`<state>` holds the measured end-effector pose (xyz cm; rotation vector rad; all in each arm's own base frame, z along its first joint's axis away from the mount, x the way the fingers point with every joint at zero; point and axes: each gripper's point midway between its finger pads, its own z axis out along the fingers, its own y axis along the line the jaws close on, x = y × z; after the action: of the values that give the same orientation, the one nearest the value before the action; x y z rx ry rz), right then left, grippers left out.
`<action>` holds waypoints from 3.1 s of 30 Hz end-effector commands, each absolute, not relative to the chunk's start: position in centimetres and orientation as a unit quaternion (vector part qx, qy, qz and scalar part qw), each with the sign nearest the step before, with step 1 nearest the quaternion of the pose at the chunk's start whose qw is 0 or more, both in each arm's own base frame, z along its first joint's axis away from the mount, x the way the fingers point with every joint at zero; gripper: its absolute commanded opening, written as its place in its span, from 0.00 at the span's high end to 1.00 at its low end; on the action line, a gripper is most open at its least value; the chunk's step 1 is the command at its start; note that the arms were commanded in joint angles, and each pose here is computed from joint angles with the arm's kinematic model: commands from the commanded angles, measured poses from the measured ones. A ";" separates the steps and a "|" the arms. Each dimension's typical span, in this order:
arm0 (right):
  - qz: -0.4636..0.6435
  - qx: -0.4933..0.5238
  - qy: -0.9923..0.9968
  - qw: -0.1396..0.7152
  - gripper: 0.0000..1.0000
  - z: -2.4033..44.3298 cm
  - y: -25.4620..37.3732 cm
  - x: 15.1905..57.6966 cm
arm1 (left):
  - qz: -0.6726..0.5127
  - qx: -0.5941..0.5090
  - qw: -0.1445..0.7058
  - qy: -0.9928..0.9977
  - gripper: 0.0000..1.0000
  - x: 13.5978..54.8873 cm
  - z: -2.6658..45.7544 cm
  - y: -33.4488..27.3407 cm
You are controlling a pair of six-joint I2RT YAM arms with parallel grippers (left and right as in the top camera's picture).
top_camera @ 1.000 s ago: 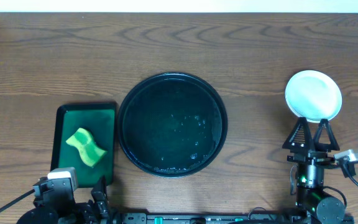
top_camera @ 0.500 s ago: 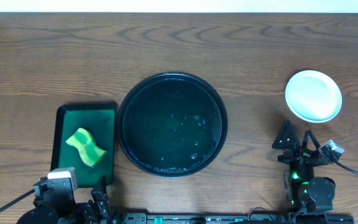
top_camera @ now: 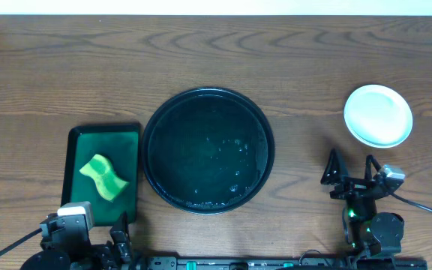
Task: Clean dirty plates on tray and stack at the side
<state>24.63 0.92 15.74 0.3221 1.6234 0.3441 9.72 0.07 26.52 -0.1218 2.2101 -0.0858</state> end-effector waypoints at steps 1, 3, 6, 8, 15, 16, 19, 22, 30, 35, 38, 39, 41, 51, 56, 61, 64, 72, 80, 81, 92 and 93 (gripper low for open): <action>0.106 0.076 0.730 0.671 0.01 15.6 1.3 24.6 | -0.039 -0.051 0.447 0.892 0.11 9.6 26.6 0.0; 0.099 0.068 0.730 0.673 0.01 15.6 1.3 24.6 | -0.040 -0.051 0.448 0.892 0.11 9.6 26.6 0.0; 0.074 0.042 0.732 0.676 0.01 15.6 1.3 24.6 | -0.040 -0.051 0.448 0.892 0.10 9.6 26.6 0.0; 0.054 0.020 0.733 0.678 0.01 15.6 1.3 24.6 | -0.040 -0.051 0.448 0.892 0.11 9.6 26.6 0.0; 0.030 -0.006 0.734 0.678 0.01 15.6 1.3 24.6 | -0.039 -0.051 0.447 0.892 0.10 9.6 26.6 0.0; 0.030 -0.006 0.734 0.678 0.01 15.6 1.3 24.6 | -0.039 -0.051 0.447 0.892 0.10 9.6 26.6 0.0; 0.033 -0.003 0.733 0.679 0.01 15.6 1.2 24.6 | -0.040 -0.051 0.448 0.892 0.11 9.6 26.6 0.0; 0.033 -0.003 0.733 0.679 0.01 15.6 1.2 24.6 | -0.039 -0.051 0.447 0.892 0.10 9.6 26.6 0.0; 0.033 -0.003 0.733 0.679 0.01 15.7 1.2 24.6 | -0.040 -0.051 0.448 0.892 0.11 9.6 26.6 0.0; 0.033 -0.003 0.733 0.679 0.01 15.7 1.2 24.6 | -0.040 -0.051 0.448 0.892 0.10 9.6 26.6 0.0; 0.033 -0.003 0.733 0.679 0.01 15.7 1.2 24.6 | -0.040 -0.051 0.448 0.892 0.10 9.6 26.6 0.0; 0.033 -0.003 0.733 0.679 0.01 15.7 1.2 24.6 | -0.039 -0.051 0.447 0.892 0.10 9.6 26.6 0.0; 0.033 -0.003 0.733 0.679 0.01 15.7 1.2 24.6 | -0.040 -0.051 0.448 0.892 0.10 9.6 26.6 0.0; 0.033 -0.003 0.733 0.679 0.01 15.7 1.2 24.6 | -0.040 -0.051 0.447 0.892 0.10 9.6 26.6 0.0; 0.033 -0.003 0.733 0.679 0.01 15.7 1.2 24.6 | -0.040 -0.051 0.447 0.892 0.10 9.6 26.6 0.0; 0.033 -0.003 0.733 0.679 0.01 15.7 1.2 24.6 | -0.038 -0.051 0.448 0.892 0.10 9.6 26.6 0.0; 0.033 -0.003 0.733 0.679 0.01 15.7 1.2 24.6 | -0.042 -0.051 0.471 0.880 0.10 10.4 27.6 -0.1; 0.033 -0.003 0.733 0.679 0.01 15.7 1.2 24.6 | -0.061 -0.051 0.594 0.800 0.10 14.4 33.6 -0.4; 0.033 -0.003 0.733 0.679 0.01 15.7 1.2 24.6 | -0.076 -0.043 0.659 0.747 0.10 20.1 33.4 -1.3; 0.033 -0.003 0.733 0.679 0.01 15.7 1.2 24.6 | -0.079 -0.041 0.662 0.744 0.10 20.6 32.8 -1.4; 0.033 -0.003 0.733 0.679 0.01 15.7 1.2 24.6 | -0.124 -0.032 0.686 0.716 0.10 23.0 24.5 -2.9; 0.033 -0.003 0.733 0.679 0.01 15.7 1.2 24.6 | -0.124 -0.032 0.686 0.716 0.10 22.9 23.9 -2.9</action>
<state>24.61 1.37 15.70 0.0018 1.6461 0.0873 23.21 -2.56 24.81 -0.0697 1.6230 -0.2449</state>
